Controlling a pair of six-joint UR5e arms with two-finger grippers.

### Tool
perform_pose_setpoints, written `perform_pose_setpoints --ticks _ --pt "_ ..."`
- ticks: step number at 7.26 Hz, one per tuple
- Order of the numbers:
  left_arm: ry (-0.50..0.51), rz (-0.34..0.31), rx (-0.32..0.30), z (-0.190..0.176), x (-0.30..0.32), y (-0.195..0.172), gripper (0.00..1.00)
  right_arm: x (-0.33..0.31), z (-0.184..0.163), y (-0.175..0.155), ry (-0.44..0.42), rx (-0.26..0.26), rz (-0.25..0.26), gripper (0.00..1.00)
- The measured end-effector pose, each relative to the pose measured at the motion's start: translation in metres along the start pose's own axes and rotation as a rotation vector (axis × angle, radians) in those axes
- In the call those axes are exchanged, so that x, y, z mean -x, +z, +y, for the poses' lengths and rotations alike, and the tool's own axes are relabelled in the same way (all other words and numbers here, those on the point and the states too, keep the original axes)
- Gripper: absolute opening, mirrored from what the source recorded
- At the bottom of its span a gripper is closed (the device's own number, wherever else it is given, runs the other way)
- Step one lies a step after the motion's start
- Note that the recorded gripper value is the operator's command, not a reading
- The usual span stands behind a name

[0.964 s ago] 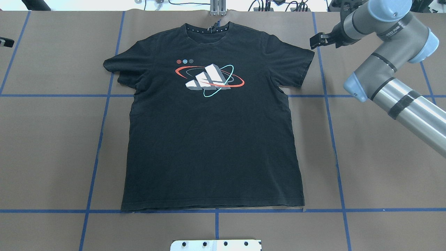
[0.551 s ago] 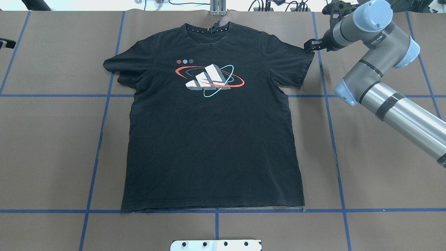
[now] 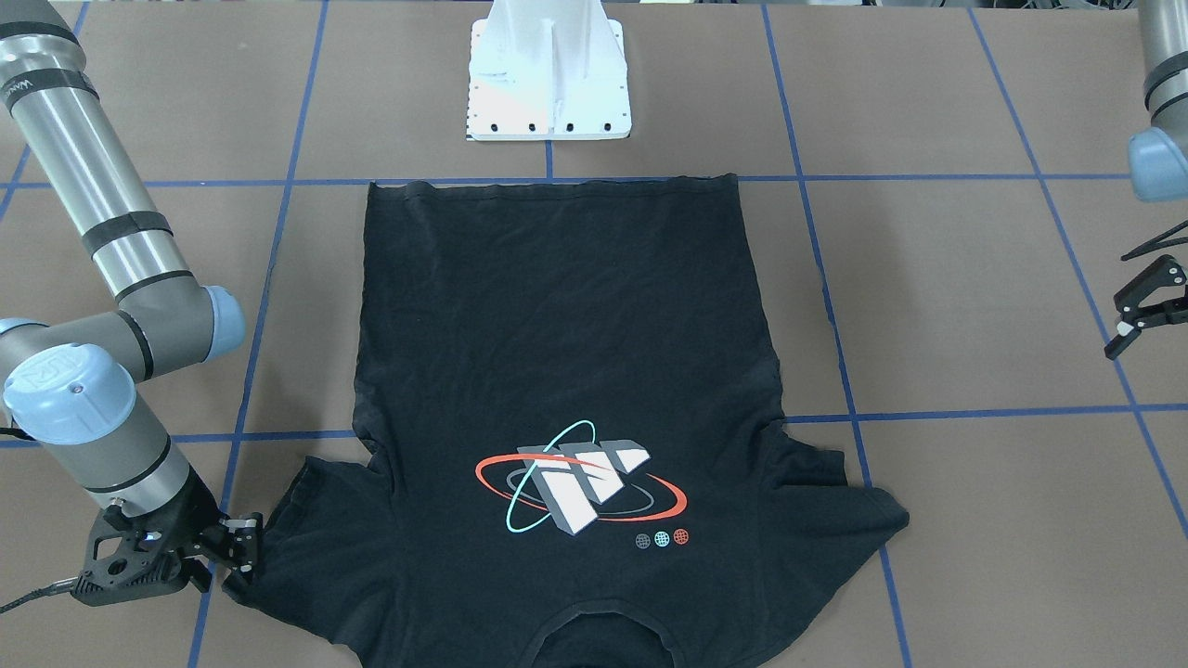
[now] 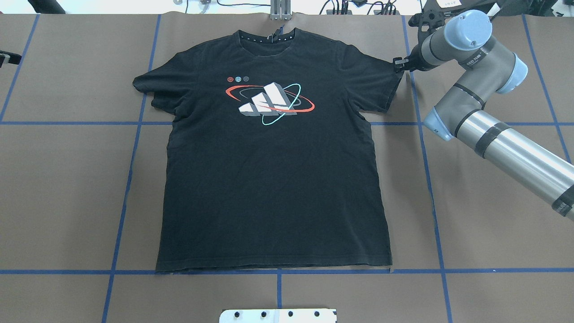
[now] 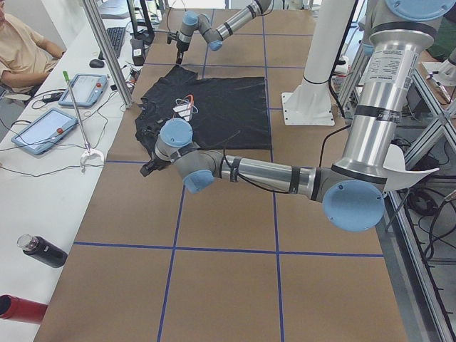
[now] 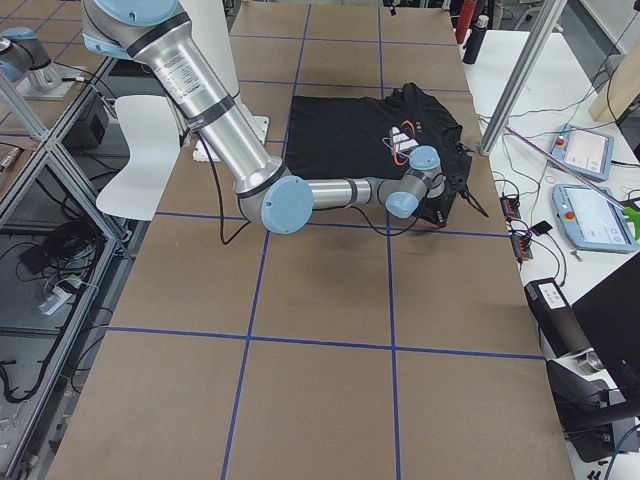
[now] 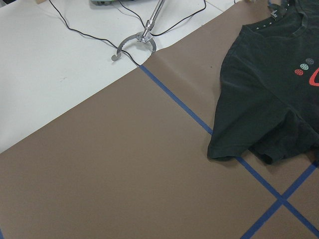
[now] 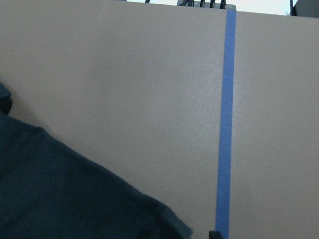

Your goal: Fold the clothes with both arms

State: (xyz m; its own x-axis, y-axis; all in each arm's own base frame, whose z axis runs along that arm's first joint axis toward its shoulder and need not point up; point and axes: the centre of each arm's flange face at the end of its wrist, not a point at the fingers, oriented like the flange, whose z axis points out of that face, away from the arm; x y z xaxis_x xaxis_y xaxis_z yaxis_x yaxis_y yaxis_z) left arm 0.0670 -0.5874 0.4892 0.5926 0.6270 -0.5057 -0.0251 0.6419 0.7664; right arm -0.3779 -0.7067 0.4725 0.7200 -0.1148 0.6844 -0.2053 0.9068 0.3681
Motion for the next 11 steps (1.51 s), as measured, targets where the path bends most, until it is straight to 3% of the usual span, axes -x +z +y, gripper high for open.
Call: perform_pose_setpoints --ticks 1,2,3,7,9,11 --pt "0.0 0.0 0.001 0.001 0.0 0.0 1.0 -0.001 0.001 0.002 -0.002 -0.001 0.007 0.31" --pt "-0.001 0.001 0.002 0.001 0.0 0.001 1.0 -0.002 0.002 0.004 -0.003 -0.002 0.013 0.2" --pt "-0.001 0.001 0.003 0.002 0.0 0.001 1.0 -0.003 0.003 0.005 -0.004 -0.003 0.017 0.0" --pt "0.001 0.001 0.002 0.004 0.0 0.001 1.0 0.002 -0.004 -0.005 -0.002 -0.024 0.01 0.0" --pt "0.004 0.002 -0.003 0.005 0.0 0.0 1.0 0.026 -0.017 -0.029 0.02 -0.035 0.0 0.0" --pt "0.004 0.002 -0.003 0.006 0.0 0.001 1.0 0.075 -0.023 -0.063 0.093 -0.034 0.022 0.0"
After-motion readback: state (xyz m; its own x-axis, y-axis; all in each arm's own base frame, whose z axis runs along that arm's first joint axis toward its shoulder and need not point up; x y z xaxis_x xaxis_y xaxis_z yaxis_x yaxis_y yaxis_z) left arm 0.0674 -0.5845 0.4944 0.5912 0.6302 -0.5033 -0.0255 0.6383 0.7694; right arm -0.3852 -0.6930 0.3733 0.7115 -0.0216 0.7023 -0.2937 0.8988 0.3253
